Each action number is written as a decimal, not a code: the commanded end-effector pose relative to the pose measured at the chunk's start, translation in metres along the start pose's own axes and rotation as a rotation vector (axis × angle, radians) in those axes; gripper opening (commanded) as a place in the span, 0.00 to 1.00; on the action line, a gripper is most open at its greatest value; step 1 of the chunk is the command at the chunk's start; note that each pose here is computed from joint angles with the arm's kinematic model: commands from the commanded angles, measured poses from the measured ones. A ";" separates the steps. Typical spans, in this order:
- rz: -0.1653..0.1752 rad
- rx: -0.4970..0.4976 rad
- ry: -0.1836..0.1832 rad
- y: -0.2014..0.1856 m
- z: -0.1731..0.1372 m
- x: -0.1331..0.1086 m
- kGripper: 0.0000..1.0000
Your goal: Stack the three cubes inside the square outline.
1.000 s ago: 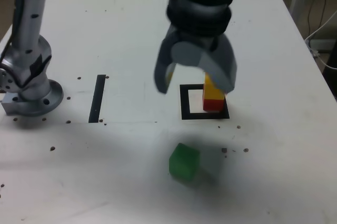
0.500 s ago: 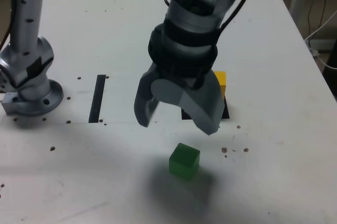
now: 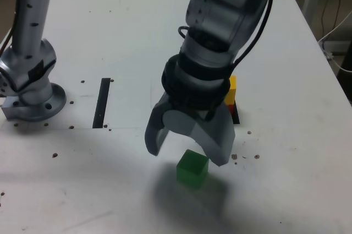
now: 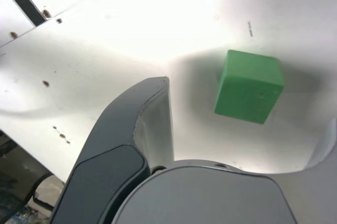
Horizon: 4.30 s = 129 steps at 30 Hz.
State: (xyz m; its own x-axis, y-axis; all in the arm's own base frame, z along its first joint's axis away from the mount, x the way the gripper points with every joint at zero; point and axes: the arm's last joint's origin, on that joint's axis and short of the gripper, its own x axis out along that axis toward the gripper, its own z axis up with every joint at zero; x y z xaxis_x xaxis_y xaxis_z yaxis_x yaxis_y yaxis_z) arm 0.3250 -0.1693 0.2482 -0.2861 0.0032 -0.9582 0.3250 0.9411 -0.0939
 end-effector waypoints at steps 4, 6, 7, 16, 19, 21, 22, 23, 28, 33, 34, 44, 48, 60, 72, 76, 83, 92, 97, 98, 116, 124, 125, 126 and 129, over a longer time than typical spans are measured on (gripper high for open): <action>-0.022 0.018 -0.003 -0.001 0.004 0.013 0.97; -0.026 0.023 -0.004 -0.002 0.006 0.016 0.97; -0.028 0.026 -0.002 -0.002 0.007 0.017 0.96; -0.065 0.046 0.035 -0.006 0.019 0.033 0.88; -0.080 0.048 0.047 -0.006 0.023 0.038 0.83; -0.089 0.048 0.052 -0.007 0.025 0.040 0.78; -0.093 0.048 0.052 -0.007 0.026 0.041 0.74; -0.097 0.048 0.052 -0.007 0.026 0.042 0.70; -0.102 0.049 0.047 -0.007 0.029 0.045 0.47; -0.100 0.058 0.041 -0.007 0.032 0.046 0.28; -0.100 0.060 0.041 -0.007 0.032 0.046 0.26; -0.099 0.064 0.035 -0.008 0.033 0.045 0.24; -0.100 0.064 0.034 -0.008 0.033 0.044 0.24; -0.052 0.026 0.053 -0.007 0.018 0.020 0.24; -0.032 -0.067 -0.026 0.037 0.000 -0.052 0.24; -0.047 -0.101 -0.069 0.063 -0.001 -0.068 0.24; -0.075 -0.170 -0.106 0.105 -0.004 -0.078 0.24; -0.099 -0.216 -0.093 0.137 -0.006 -0.073 0.24; -0.114 -0.215 -0.077 0.140 0.000 -0.067 0.24; -0.117 -0.214 -0.073 0.140 0.001 -0.066 0.24; -0.129 -0.207 -0.047 0.143 0.009 -0.056 0.24; -0.129 -0.196 -0.044 0.144 0.011 -0.054 0.46; -0.129 -0.193 -0.043 0.144 0.012 -0.054 0.57; -0.129 -0.189 -0.041 0.145 0.012 -0.053 0.72; -0.130 -0.184 -0.039 0.145 0.014 -0.052 0.96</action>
State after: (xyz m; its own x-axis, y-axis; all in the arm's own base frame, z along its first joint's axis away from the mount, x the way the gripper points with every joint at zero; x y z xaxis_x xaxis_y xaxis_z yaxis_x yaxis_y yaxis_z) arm 0.4016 -0.0386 0.2806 -0.2496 -0.1323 -0.9593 0.1229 0.9783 -0.1669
